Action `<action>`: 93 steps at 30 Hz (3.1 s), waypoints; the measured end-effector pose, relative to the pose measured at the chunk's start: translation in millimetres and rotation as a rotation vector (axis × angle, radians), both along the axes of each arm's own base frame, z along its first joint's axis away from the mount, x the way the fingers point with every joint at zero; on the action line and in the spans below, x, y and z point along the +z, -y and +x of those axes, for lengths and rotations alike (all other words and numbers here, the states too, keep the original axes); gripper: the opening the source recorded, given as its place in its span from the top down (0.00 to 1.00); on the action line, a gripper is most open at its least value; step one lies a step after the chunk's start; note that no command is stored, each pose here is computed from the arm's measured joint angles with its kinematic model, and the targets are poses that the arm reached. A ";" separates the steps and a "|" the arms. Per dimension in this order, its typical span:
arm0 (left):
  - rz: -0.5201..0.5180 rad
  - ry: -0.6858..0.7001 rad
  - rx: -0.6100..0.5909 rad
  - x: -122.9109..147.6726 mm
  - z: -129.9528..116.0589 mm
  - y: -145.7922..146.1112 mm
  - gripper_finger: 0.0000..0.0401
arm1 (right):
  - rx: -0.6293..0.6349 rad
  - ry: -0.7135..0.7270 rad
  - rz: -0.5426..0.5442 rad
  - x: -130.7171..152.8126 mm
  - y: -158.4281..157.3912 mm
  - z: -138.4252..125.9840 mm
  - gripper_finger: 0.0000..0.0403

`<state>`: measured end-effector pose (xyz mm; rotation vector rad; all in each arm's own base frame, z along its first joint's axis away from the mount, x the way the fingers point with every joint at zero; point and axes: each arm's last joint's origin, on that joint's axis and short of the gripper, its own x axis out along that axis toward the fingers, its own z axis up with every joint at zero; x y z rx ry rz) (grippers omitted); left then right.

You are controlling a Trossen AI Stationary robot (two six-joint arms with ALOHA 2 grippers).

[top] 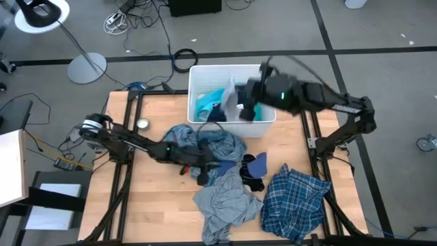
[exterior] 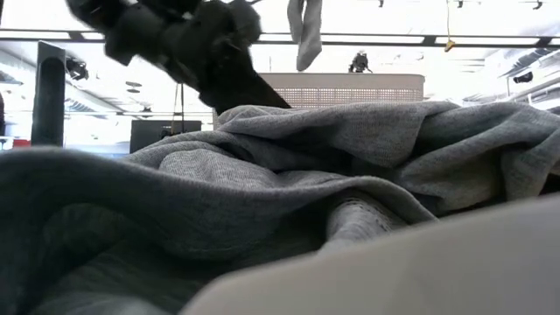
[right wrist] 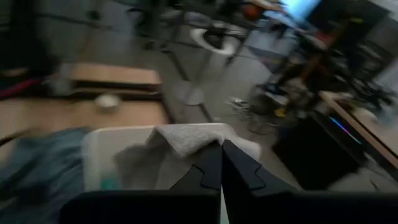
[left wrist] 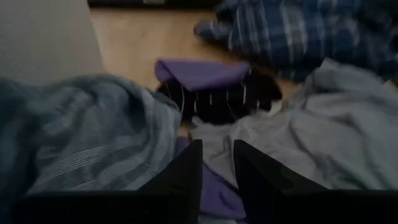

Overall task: Sort clothes
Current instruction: Put the gray sock into the white laundry organizer, then put the blue sock into the white laundry organizer

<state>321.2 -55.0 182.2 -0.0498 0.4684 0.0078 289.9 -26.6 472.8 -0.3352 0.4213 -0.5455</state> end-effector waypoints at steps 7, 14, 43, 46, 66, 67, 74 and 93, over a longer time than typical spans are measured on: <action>-0.017 -0.222 -0.049 2.2 34.7 -2.2 0.76 | -0.210 0.066 0.103 -1.1 55.8 -10.9 0.95; 0.085 -0.390 -0.107 -19.4 68.5 2.0 0.79 | -0.217 0.056 0.253 -10.1 74.2 -18.3 0.80; 0.259 -0.344 -0.031 120.7 43.4 -9.1 1.00 | -0.148 -0.190 0.443 -15.4 11.1 -73.2 0.70; 0.218 -0.268 -0.053 146.0 28.3 -13.9 1.00 | -0.114 -0.180 0.488 -16.8 -5.9 -89.8 0.71; 0.252 0.034 0.327 210.9 -7.9 -132.1 1.00 | -0.089 -0.319 0.738 -240.2 -110.5 -113.1 0.72; 0.251 0.029 0.348 210.6 -9.6 -138.8 1.00 | -0.087 -0.325 0.737 -250.7 -112.0 -111.4 0.72; 0.239 -0.041 0.420 201.4 -16.6 -168.3 0.94 | -0.184 -0.407 0.694 -311.0 -110.4 -107.1 0.72; 0.118 -0.188 0.103 188.2 -14.3 -107.0 0.72 | -0.222 -0.440 0.652 -303.1 -106.0 -88.6 0.99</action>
